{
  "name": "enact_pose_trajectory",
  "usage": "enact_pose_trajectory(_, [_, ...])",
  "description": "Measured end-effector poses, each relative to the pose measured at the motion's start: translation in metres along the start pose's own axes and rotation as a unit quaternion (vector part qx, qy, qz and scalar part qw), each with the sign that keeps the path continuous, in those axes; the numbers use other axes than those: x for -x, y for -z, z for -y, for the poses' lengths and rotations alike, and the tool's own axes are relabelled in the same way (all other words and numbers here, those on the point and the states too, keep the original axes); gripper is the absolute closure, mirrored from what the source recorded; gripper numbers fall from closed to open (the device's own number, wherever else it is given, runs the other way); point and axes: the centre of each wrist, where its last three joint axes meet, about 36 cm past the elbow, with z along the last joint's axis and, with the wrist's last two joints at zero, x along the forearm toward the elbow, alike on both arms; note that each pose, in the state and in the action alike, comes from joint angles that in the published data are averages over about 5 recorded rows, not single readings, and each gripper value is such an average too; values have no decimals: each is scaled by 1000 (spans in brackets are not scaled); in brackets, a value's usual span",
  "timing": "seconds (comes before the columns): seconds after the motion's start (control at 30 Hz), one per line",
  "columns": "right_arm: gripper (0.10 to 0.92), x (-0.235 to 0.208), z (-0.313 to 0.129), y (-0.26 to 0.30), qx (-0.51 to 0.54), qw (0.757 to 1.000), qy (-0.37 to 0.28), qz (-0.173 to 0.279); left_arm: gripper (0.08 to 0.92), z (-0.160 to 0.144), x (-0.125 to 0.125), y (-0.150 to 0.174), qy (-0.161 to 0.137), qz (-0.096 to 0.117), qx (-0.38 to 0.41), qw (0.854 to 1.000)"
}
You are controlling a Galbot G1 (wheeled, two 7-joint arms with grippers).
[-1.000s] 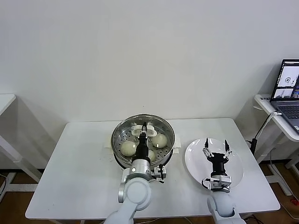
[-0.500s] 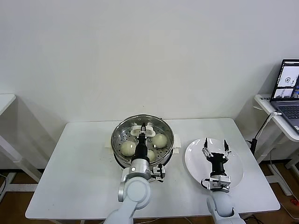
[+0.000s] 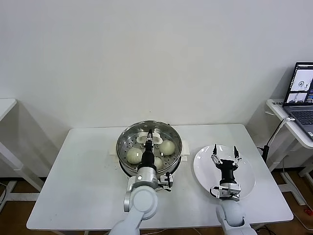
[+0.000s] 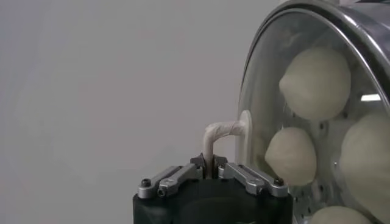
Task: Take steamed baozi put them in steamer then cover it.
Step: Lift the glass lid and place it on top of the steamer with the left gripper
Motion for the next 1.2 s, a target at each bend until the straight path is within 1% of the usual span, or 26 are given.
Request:
enact_pose_trajectory(0.43, [200,0,0,0,-2,1000,1,2,813,2,-1,0,-6,-1,-1,1000])
enact_pose_trajectory(0.53, [200,0,0,0,-3,1000,2,2,795,2,-1,0,-6,-1,-3,1000])
enact_pose_trajectory(0.63, [200,-1,0,0,-4,1000,2,2,728,0,-1,0,-5,-1,-7,1000])
enact_pose_trajectory(0.9, [200,-2,-1,1,-4,1000,4,3,495,-4,-6,-2,-3,1,-18,1000])
enact_pose_trajectory(1.2, [200,-1,-1,4,-4,1000,4,6,240,-15,-22,-9,1,9,-33,999])
